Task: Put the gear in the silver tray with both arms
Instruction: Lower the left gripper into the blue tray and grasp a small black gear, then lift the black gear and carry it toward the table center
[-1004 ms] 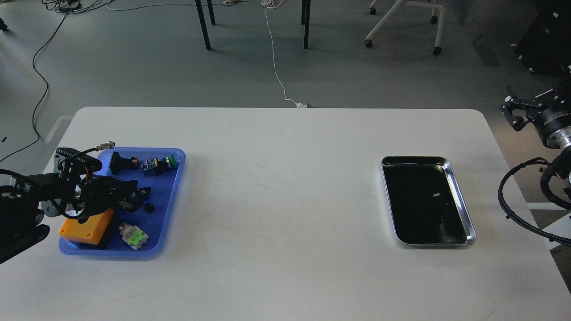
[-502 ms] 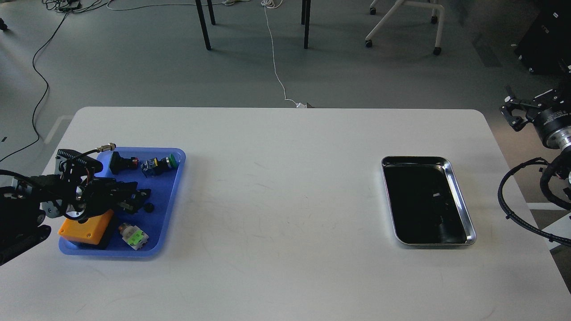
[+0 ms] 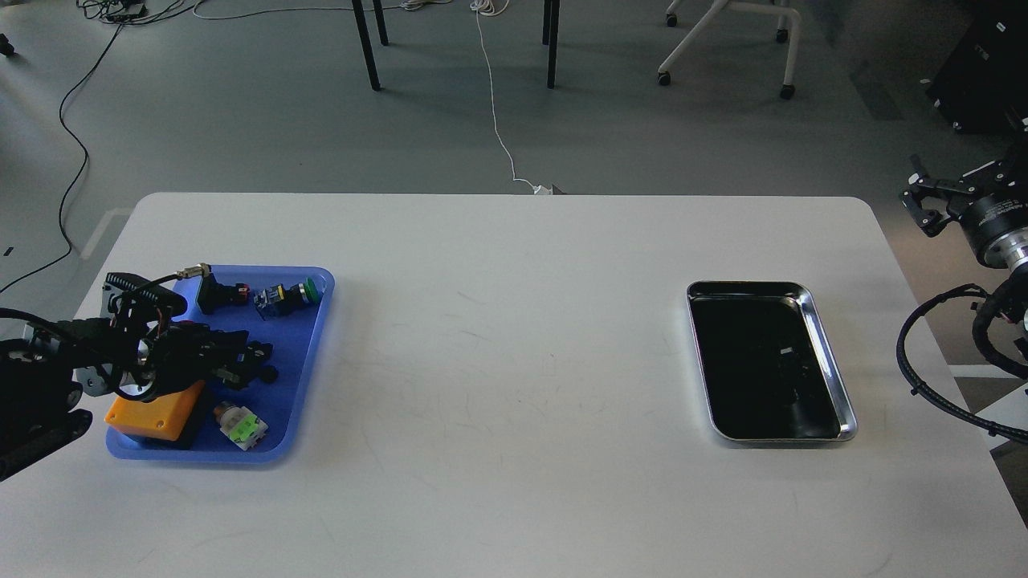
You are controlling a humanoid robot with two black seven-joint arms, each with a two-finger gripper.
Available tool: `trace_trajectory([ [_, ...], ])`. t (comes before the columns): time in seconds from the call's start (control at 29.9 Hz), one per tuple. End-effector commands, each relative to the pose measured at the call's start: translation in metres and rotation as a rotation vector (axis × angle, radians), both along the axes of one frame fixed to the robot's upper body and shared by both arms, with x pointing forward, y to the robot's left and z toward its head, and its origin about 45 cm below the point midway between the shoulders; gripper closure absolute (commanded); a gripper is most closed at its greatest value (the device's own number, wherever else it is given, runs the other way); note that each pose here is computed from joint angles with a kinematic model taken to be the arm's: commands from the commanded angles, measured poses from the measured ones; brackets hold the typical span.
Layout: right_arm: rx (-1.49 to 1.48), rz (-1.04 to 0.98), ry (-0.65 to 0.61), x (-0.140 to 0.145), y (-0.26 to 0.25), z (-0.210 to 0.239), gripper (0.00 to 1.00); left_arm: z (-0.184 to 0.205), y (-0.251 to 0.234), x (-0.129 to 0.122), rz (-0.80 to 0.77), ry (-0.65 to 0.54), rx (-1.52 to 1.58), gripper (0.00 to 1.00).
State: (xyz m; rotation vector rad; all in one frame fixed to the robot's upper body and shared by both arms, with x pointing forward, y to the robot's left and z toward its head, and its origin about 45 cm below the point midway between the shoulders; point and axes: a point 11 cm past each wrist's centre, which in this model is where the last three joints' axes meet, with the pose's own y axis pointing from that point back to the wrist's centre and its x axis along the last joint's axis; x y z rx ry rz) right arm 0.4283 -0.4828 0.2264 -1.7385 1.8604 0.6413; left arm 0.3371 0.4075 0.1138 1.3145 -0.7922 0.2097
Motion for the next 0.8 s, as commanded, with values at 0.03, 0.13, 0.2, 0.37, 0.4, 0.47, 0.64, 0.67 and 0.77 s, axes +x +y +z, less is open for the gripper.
trace_trajectory([
  [0.03, -0.002, -0.002, -0.001, 0.0, -0.001, 0.001, 0.0, -0.002, 0.002, -0.002, 0.005, 0.007, 0.002, 0.84],
  [0.13, -0.003, -0.004, -0.002, -0.001, -0.003, 0.002, 0.0, 0.0, 0.001, -0.001, 0.005, 0.004, -0.002, 0.85],
  [0.2, -0.004, -0.005, -0.002, -0.001, -0.003, 0.002, 0.0, 0.002, 0.0, 0.002, 0.005, -0.003, -0.006, 0.85],
  [0.37, -0.005, -0.006, -0.003, -0.001, -0.004, 0.003, 0.0, 0.026, -0.002, 0.014, -0.013, -0.048, -0.012, 0.85],
  [0.4, -0.007, -0.007, -0.003, -0.001, -0.005, 0.003, 0.0, 0.034, 0.001, 0.015, -0.014, -0.06, -0.013, 0.85],
  [0.47, -0.008, -0.008, -0.003, -0.001, -0.005, 0.003, 0.0, 0.051, 0.007, 0.01, -0.03, -0.073, -0.024, 0.85],
  [0.64, -0.029, -0.027, 0.005, -0.008, -0.019, 0.006, 0.0, 0.1, 0.002, 0.005, -0.09, -0.127, -0.052, 0.85],
  [0.67, -0.03, -0.028, 0.005, -0.008, -0.02, 0.006, 0.0, 0.11, -0.004, 0.007, -0.108, -0.14, -0.06, 0.85],
  [0.77, -0.042, -0.038, 0.004, -0.011, -0.027, 0.009, 0.0, 0.139, -0.033, 0.019, -0.175, -0.186, -0.087, 0.85],
])
